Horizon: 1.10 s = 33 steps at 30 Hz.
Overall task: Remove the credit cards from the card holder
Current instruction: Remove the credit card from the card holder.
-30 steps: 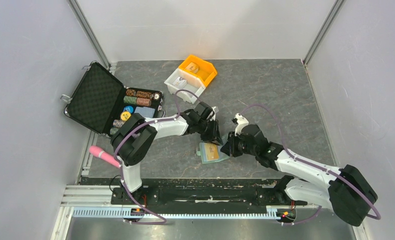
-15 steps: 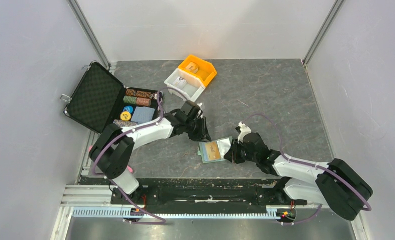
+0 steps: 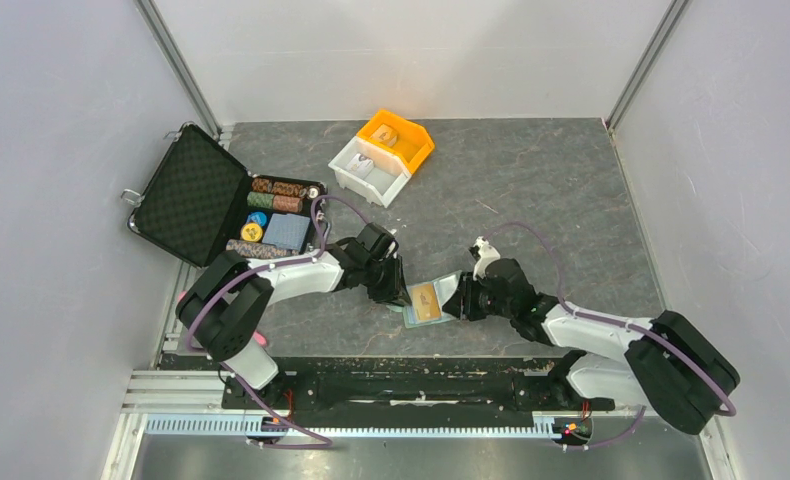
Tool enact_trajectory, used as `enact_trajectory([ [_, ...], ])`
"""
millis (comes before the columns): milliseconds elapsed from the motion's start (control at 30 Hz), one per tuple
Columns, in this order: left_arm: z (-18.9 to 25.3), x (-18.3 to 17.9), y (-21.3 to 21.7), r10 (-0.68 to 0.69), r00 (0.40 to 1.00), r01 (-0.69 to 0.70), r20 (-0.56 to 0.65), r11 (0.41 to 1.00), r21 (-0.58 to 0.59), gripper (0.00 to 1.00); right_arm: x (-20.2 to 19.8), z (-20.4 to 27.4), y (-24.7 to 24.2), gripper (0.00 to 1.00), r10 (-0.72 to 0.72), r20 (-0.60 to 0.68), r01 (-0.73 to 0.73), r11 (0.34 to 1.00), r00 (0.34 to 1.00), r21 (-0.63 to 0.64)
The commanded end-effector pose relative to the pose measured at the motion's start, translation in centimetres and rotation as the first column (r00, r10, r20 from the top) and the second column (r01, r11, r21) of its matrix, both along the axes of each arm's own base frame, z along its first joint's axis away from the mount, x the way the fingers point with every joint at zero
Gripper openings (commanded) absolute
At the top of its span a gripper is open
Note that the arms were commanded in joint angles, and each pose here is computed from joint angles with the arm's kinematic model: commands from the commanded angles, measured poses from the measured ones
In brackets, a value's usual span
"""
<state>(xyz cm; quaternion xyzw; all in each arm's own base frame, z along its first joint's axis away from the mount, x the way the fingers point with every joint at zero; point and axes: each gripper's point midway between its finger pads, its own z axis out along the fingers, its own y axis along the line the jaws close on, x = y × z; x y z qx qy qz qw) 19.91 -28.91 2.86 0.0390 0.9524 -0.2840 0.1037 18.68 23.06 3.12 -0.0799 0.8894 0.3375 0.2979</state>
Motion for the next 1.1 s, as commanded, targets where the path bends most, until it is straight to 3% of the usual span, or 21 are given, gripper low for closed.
enact_trajectory([
  [0, -0.3, 0.6, -0.3, 0.008, 0.999, -0.008, 0.034, 1.000, -0.015, 0.28, 1.2, 1.9, 1.5, 0.25, 0.048, 0.038, -0.050, 0.997, 0.998, 0.054],
  [533, -1.6, 0.2, -0.1, -0.001, 1.000, 0.001, 0.011, 1.000, -0.001, 0.27, 1.0, 0.8, 2.1, 0.26, 0.112, -0.024, -0.108, 0.985, 0.993, 0.138],
  [1067, -2.4, -0.2, 0.1, 0.004, 1.000, -0.004, -0.014, 1.000, 0.010, 0.26, 1.1, 0.0, 1.5, 0.28, 0.058, -0.057, -0.048, 0.986, 0.997, 0.161],
])
